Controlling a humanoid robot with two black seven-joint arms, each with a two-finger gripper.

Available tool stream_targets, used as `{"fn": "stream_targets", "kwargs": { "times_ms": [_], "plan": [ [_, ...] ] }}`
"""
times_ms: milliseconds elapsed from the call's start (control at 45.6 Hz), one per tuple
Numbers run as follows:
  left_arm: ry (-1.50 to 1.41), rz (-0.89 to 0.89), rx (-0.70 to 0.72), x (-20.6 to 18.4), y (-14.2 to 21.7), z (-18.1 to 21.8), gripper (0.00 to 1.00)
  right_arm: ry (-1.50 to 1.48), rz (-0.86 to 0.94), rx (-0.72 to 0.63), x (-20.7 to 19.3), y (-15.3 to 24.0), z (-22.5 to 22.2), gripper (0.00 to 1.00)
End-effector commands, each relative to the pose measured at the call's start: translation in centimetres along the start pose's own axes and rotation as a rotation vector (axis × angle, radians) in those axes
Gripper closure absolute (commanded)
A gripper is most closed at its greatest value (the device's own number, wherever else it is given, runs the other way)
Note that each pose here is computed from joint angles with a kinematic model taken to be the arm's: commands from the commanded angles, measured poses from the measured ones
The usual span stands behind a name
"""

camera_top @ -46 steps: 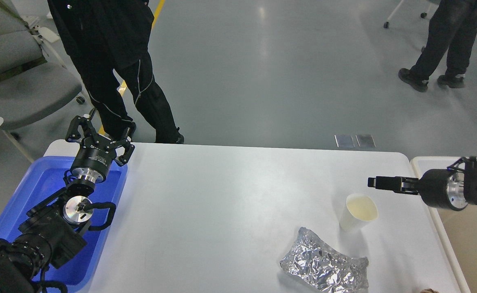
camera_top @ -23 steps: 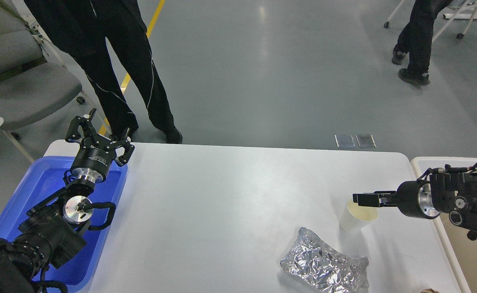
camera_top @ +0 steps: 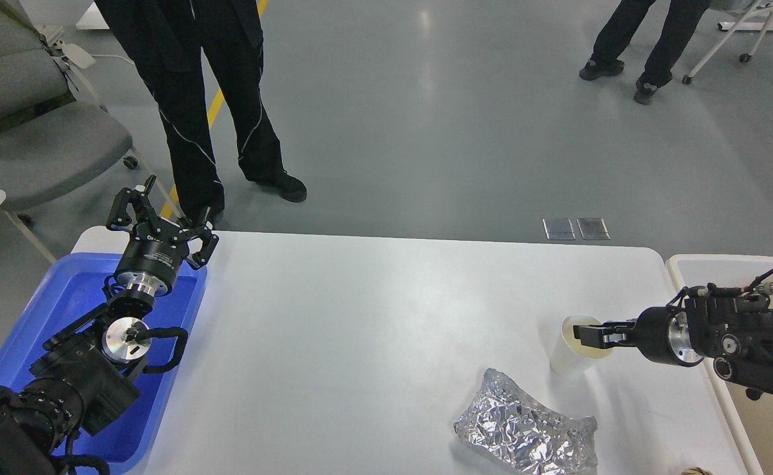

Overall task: Tidy desktop
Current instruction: 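Lower the open right gripper toward the white paper cup, then close the right gripper on the white paper cup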

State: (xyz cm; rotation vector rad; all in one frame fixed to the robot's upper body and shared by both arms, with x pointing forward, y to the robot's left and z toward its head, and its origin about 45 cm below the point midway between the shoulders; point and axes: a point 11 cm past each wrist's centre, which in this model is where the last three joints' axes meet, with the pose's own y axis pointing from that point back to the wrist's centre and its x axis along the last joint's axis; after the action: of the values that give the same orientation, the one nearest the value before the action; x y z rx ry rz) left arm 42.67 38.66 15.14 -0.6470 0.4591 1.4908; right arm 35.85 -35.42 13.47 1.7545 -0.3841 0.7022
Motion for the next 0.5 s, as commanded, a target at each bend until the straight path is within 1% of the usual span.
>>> {"fn": "stream_targets", "kwargs": {
  "times_ms": [0,483],
  "plan": [
    [0.000,0.000,0.000,0.00,0.00,0.00,0.00,0.029,-0.014,-0.023,-0.78,0.10,0.92,1.00],
    [0.000,0.000,0.000,0.00,0.00,0.00,0.00,0.027,-0.002,-0.034,-0.35,0.49,1.33,1.00]
  ]
}}
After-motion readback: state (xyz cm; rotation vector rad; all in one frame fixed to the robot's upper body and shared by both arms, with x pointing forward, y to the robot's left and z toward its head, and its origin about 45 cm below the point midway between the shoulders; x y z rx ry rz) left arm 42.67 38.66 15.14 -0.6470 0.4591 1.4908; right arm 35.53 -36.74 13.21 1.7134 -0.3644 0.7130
